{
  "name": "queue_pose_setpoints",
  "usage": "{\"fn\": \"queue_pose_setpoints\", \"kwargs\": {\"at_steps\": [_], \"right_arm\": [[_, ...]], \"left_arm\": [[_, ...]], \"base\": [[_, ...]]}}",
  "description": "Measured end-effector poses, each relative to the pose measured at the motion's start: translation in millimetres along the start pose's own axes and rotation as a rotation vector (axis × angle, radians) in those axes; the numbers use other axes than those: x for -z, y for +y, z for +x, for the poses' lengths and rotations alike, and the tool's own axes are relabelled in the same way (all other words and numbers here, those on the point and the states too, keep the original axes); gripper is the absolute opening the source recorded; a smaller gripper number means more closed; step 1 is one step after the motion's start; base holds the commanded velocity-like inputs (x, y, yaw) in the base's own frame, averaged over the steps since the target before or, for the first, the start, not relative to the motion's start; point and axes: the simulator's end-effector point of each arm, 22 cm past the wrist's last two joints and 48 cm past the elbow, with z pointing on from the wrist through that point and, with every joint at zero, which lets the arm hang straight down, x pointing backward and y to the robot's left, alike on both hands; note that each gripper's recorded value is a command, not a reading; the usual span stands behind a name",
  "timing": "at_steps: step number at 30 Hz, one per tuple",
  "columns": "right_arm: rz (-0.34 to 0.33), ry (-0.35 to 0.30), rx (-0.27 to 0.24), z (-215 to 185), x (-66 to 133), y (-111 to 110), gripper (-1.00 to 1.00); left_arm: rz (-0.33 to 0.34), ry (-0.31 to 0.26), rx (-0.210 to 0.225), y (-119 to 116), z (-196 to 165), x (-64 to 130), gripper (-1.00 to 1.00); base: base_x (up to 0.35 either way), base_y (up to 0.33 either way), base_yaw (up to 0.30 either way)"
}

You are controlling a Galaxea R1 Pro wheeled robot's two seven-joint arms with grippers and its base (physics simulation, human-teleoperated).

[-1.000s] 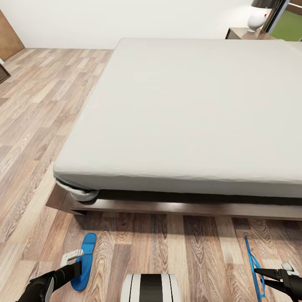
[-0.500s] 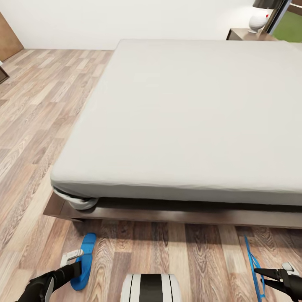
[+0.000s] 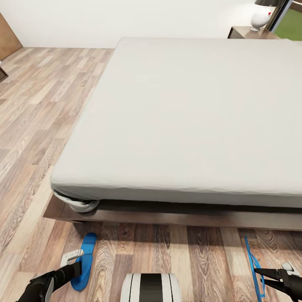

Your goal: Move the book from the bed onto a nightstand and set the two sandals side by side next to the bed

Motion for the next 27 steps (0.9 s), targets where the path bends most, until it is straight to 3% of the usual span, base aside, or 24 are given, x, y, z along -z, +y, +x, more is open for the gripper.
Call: {"fn": "queue_pose_setpoints", "kwargs": {"at_steps": [27], "right_arm": [[0.019, 0.025, -0.032, 6.1, -7.7, -14.5, -1.0]], "left_arm": [[-0.013, 0.042, 0.007, 7.5, 19.2, -10.5, -1.0]], "base": [[0.0, 0.0, 0.0]]}}
